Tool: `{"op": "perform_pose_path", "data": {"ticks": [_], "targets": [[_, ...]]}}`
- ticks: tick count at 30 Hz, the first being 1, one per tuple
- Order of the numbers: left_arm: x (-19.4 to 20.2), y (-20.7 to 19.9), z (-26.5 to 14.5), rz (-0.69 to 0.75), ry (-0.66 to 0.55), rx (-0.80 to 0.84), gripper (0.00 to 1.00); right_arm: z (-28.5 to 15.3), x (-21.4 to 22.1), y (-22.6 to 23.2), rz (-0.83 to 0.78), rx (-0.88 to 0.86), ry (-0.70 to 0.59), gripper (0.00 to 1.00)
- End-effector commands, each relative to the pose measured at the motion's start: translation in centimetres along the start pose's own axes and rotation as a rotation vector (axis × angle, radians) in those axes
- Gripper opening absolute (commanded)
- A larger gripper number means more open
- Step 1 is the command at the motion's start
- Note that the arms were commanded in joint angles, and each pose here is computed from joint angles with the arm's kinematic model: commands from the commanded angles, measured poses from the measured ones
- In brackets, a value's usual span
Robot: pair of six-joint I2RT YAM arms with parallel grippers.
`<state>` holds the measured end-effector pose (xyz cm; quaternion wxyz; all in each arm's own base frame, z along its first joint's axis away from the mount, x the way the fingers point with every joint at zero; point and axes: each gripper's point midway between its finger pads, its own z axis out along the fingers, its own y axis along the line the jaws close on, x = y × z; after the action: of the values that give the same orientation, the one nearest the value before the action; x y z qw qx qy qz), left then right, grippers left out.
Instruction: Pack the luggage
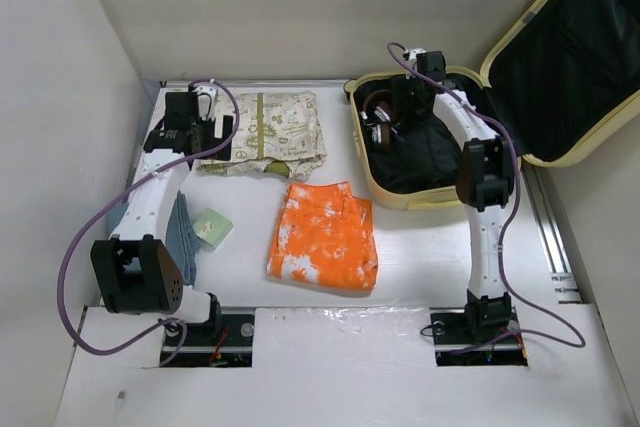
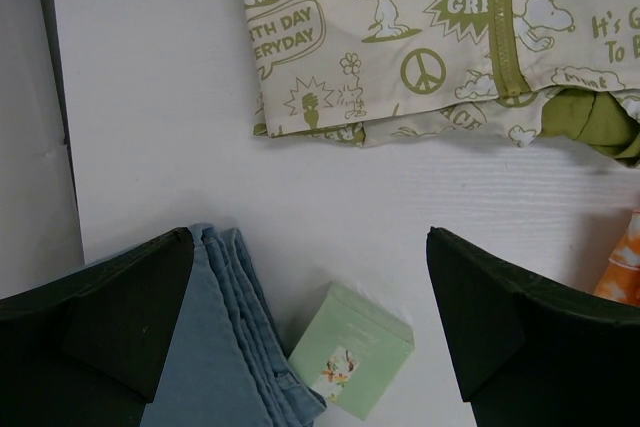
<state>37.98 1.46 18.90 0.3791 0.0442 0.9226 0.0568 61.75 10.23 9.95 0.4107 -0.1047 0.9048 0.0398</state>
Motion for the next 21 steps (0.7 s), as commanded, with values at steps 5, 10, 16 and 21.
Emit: {"op": "perform_pose_path", "data": {"ticks": [5, 10, 16, 21], "targets": [[-2.5, -0.1, -2.0, -0.002, -0.084, 0.012, 1.0, -10.3, -9.4, -2.3, 0.03, 0.121, -0.219, 0.88], [-1.0, 0.3, -2.3, 0.058, -0.066, -0.021, 1.0, -19.6, -12.4, -1.8, 0.019, 0.224, -0.328, 0.91], [11.6, -0.2, -0.8, 0.304, 0.376, 0.087, 1.0, -27.4, -8.8, 4.6, -0.05, 0.103, -0.336, 0.91], [18.0, -1.0, -1.4, 0.442, 0.524, 0.193, 1.0, -29.6, -3.9, 11.8, -0.093, -0.055, -0.3, 0.92]]}}
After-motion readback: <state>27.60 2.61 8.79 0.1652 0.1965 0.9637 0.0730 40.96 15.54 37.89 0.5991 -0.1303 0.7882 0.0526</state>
